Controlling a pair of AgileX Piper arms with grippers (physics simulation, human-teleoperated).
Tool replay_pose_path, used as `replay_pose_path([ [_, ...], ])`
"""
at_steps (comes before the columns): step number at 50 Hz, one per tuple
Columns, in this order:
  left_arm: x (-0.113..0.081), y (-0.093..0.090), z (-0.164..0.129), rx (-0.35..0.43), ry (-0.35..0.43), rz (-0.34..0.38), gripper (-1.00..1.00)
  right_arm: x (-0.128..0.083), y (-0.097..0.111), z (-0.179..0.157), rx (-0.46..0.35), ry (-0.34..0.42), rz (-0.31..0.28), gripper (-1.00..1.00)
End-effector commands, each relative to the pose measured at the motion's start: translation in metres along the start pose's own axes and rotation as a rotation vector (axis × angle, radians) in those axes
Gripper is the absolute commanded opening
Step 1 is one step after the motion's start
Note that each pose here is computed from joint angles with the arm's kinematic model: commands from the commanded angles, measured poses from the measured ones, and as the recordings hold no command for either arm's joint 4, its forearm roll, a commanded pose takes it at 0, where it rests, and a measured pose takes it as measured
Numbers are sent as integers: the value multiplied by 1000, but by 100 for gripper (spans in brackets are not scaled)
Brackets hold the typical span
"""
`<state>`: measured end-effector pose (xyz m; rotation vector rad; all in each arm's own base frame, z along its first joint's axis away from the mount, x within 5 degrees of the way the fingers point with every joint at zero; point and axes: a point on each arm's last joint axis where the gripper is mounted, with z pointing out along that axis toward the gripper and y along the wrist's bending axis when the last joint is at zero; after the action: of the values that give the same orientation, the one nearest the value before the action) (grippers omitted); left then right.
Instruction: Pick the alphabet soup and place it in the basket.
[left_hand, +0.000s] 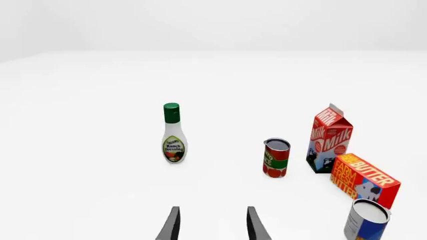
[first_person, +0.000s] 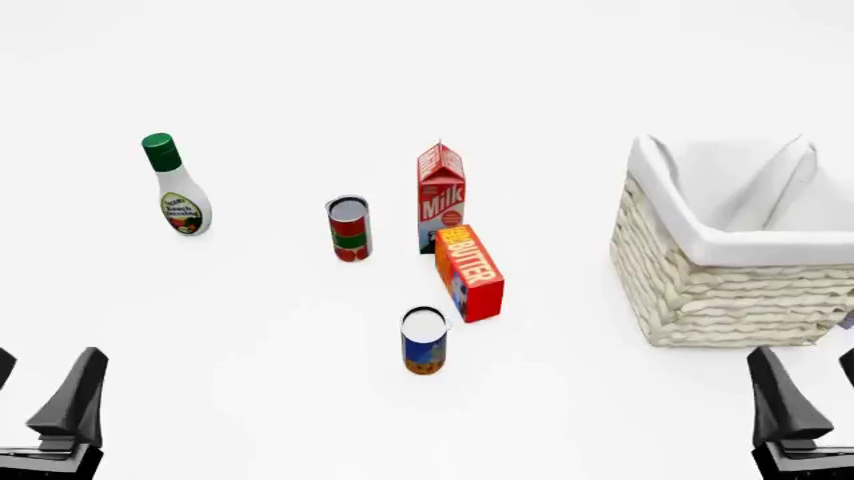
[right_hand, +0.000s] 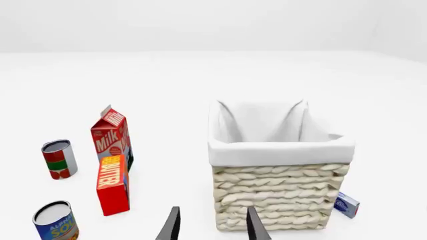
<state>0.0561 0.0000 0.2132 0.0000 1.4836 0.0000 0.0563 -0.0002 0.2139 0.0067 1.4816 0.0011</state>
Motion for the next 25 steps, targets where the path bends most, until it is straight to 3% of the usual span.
replay_pose_path([
  [1, 0, 0, 0, 0, 0, 0, 100, -1, 0, 0, 3, 3, -7, 100],
  [6, 0, 0, 0, 0, 0, 0, 100, -4, 0, 0, -4, -16, -3, 100],
  [15, 0, 0, 0, 0, 0, 0, 100, -7, 1, 2, -19, -25, 114, 100],
  [25, 0, 0, 0, 0, 0, 0, 100, -6, 4, 9, -58, -13, 167, 100],
])
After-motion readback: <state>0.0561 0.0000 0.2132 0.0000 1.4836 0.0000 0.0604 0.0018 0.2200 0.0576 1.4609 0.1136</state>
